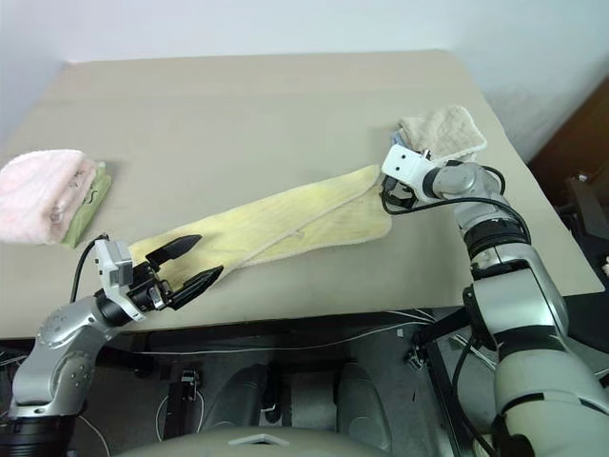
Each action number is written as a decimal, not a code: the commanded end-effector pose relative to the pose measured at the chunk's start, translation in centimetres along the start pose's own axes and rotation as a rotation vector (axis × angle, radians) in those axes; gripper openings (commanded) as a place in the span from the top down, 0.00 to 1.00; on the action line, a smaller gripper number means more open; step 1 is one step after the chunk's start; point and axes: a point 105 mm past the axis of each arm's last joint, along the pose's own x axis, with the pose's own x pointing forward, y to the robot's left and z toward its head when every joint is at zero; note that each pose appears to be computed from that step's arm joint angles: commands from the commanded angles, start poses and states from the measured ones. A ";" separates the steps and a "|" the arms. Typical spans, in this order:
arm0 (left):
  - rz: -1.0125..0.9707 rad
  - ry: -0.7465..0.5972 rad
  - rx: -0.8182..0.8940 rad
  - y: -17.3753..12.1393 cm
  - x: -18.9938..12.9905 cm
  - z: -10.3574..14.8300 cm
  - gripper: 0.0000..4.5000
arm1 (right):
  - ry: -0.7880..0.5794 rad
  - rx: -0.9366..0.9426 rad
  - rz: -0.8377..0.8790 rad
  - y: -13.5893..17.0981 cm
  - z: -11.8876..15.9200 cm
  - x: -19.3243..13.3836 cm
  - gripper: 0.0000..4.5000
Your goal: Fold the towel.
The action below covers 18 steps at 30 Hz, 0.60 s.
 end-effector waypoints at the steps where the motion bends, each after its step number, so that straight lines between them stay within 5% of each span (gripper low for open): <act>1: 0.017 -0.014 0.037 0.3 -0.3 0.1 0.01 | -0.062 0.016 -0.072 -1.6 1.8 0.0 0.00; 18: 0.088 -0.026 0.087 0.6 -0.9 0.3 0.01 | -0.118 -0.037 -0.096 -0.4 5.0 2.4 0.00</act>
